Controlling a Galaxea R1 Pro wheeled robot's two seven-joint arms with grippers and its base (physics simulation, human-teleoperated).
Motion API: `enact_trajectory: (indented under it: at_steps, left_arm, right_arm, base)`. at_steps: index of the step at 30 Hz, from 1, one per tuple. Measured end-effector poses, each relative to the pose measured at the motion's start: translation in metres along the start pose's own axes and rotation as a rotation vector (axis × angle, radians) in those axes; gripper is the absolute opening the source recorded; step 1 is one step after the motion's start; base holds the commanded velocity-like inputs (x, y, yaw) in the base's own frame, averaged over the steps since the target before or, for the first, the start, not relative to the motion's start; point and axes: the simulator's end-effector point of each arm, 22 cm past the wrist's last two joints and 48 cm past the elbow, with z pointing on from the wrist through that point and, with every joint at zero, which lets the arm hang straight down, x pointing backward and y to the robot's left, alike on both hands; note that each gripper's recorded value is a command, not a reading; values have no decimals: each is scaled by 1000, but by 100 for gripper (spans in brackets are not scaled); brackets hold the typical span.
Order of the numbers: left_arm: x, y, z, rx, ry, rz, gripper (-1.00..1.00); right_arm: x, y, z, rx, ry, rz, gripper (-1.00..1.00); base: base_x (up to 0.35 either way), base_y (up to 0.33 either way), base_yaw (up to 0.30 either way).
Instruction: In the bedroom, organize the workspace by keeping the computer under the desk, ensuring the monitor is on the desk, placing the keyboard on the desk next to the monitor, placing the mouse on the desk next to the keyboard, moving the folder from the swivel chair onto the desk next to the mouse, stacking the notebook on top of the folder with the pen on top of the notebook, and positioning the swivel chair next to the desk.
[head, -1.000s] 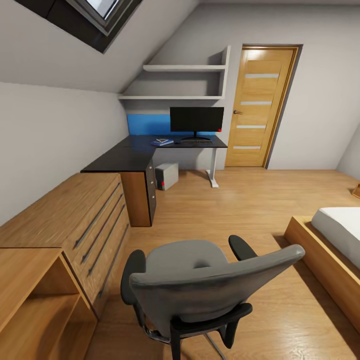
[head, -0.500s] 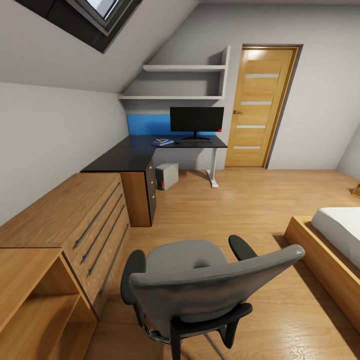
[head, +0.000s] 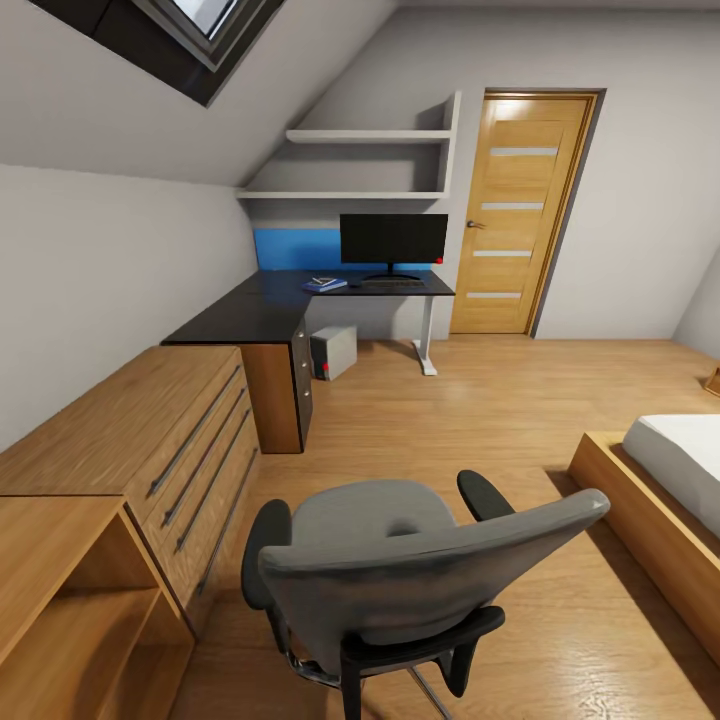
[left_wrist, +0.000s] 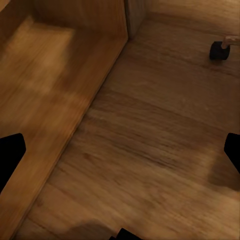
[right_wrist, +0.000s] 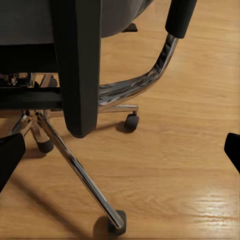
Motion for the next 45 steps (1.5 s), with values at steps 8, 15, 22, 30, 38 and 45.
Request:
enact_trajectory:
  at_steps: [8, 15, 22, 30, 38, 45]
  left_arm:
    - [0, 0, 0, 0, 0, 0, 100]
    - [0, 0, 0, 0, 0, 0, 100]
    - [0, 0, 0, 0, 0, -1, 100]
    - [0, 1, 0, -6, -1, -2, 100]
    - [0, 1, 0, -7, -1, -2, 100]
    - [0, 1, 0, -7, -1, -2, 100]
  right_arm:
    - [3, 0, 1, 0, 14, -4, 100]
    - [2, 0, 1, 0, 14, -5, 100]
    - [3, 0, 1, 0, 15, -4, 100]
    - [3, 0, 1, 2, 15, -5, 100]
    - [2, 0, 1, 1, 11, -3, 100]
    - [2, 1, 1, 1, 13, -2, 100]
  base:
    - [0, 0, 0]
    - [0, 0, 0]
    - [0, 0, 0]
    - [0, 0, 0]
    - [0, 0, 0]
    - [0, 0, 0]
